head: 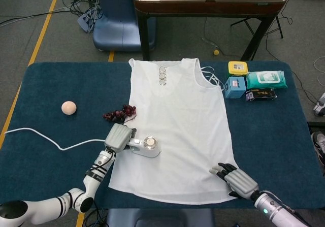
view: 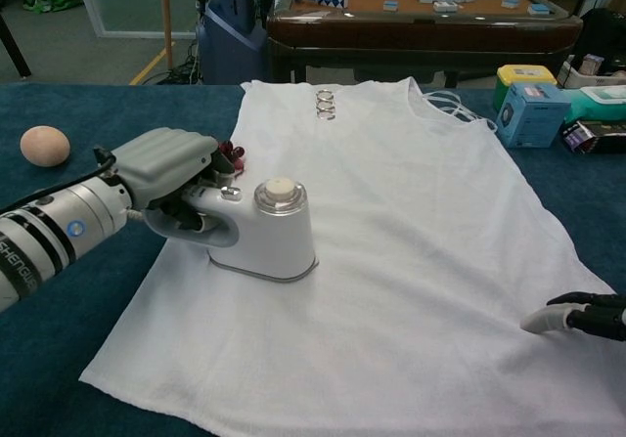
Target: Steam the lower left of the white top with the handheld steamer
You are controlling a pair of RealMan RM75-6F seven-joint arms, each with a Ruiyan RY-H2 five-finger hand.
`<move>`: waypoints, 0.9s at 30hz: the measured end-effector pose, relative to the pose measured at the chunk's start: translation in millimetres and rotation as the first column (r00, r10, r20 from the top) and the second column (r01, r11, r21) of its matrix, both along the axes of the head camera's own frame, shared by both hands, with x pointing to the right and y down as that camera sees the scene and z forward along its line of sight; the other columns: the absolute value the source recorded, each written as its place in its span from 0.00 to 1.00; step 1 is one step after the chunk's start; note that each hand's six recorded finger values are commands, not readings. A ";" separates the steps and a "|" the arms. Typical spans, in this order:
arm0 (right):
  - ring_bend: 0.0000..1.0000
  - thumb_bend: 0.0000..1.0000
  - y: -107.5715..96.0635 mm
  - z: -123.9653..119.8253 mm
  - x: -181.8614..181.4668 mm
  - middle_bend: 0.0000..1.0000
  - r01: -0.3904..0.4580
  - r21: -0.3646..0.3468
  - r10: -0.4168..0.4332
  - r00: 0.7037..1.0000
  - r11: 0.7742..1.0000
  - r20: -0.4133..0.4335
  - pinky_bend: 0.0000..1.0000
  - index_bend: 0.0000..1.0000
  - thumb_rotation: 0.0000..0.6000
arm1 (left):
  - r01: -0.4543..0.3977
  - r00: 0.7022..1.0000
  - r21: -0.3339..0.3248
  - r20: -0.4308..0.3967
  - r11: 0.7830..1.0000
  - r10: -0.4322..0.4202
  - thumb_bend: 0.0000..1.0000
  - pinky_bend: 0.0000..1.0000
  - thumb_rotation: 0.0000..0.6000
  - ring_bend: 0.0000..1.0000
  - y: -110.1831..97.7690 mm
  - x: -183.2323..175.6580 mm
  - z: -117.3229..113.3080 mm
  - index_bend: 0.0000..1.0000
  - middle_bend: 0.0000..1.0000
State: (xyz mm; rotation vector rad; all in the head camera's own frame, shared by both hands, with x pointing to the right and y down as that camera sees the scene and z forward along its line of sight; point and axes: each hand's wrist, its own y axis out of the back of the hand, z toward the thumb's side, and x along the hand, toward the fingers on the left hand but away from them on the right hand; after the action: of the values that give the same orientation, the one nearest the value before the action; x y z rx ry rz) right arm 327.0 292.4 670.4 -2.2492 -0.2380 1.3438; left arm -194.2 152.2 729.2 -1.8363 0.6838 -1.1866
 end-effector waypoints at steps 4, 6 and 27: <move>0.03 0.89 -6.6 -7.6 -3.8 0.12 -0.019 0.032 0.018 0.999 0.999 0.035 0.08 0.03 1.00 | 0.050 0.998 -0.005 -0.031 0.999 -0.050 0.26 0.69 1.00 0.65 -5.2 -12.6 -7.6 0.64 0.76; 0.03 0.81 -12.9 -14.1 -6.0 0.12 -0.041 0.054 0.037 0.997 0.998 0.064 0.08 0.03 1.00 | 0.077 0.996 -0.003 -0.048 0.997 -0.078 0.26 0.69 1.00 0.65 -9.5 -20.9 -14.0 0.64 0.76; 0.03 0.49 -119.0 -125.1 34.0 0.12 -0.222 0.452 0.192 0.975 0.864 0.113 0.08 0.03 1.00 | 0.330 0.941 0.024 -0.084 0.944 -0.327 0.26 0.69 1.00 0.65 -30.2 -150.3 -47.0 0.65 0.77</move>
State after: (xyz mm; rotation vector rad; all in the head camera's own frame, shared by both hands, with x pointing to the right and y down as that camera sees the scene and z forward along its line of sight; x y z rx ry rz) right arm 361.1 173.4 545.2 -1.8971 -0.7610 1.1638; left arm -344.4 122.0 682.2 -1.7905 1.0840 -1.3061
